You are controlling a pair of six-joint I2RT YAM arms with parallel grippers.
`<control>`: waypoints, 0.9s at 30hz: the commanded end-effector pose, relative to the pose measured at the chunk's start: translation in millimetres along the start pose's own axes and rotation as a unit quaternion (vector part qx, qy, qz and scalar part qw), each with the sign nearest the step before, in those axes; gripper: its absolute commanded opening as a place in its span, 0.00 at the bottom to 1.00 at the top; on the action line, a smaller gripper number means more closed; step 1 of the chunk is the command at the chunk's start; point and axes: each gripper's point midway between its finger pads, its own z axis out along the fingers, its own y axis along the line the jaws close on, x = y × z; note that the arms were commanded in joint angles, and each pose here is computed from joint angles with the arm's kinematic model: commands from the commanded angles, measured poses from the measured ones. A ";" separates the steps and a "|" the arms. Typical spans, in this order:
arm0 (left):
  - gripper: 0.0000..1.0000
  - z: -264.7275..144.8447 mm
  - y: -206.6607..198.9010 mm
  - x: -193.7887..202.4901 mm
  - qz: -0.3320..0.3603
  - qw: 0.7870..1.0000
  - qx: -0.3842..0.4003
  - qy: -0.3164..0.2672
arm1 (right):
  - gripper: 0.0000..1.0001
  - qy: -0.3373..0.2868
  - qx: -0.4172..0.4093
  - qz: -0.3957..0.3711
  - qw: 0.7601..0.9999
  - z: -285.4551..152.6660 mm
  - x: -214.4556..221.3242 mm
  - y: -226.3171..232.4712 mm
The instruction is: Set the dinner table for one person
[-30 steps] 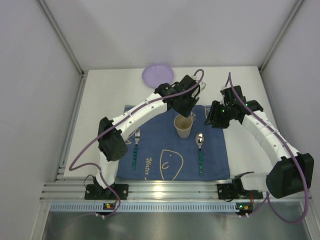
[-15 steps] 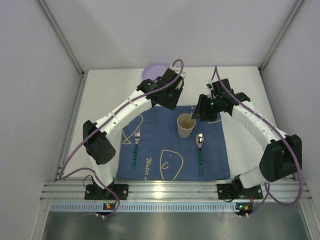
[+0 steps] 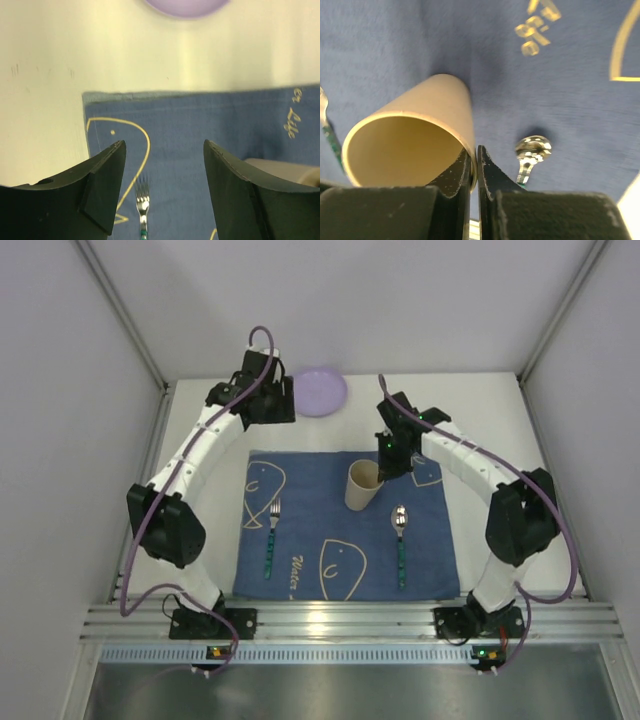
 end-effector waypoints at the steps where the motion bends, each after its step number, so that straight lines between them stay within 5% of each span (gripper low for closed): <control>1: 0.69 27.8 2.6 -47.8 -0.025 0.997 0.031 -0.061 | 0.00 -0.038 0.078 -0.014 0.996 -27.7 -23.3 -25.5; 8: 0.68 108.1 10.2 -66.0 -0.042 0.998 0.005 -0.052 | 0.00 -0.064 0.160 -0.003 0.985 -50.3 -38.6 -74.1; 17: 0.70 139.4 0.4 -85.6 -0.067 0.993 0.028 -0.095 | 0.00 -0.074 0.197 0.057 0.976 -40.9 -46.6 -126.1; 21: 0.75 158.5 1.8 -90.8 -0.079 0.991 0.021 -0.102 | 0.00 -0.074 0.195 0.056 0.976 -33.4 -51.2 -128.1; 22: 0.84 161.5 4.8 -91.6 -0.087 0.991 0.015 -0.101 | 0.00 -0.070 0.194 0.054 0.977 -30.2 -49.6 -127.8; 24: 0.87 175.1 3.2 -90.3 -0.099 0.990 0.020 -0.099 | 0.10 -0.062 0.189 0.054 0.978 -24.6 -44.1 -127.8; 27: 0.97 192.4 2.0 -90.6 -0.115 0.988 0.024 -0.103 | 0.38 -0.052 0.189 0.054 0.979 -21.6 -35.5 -130.0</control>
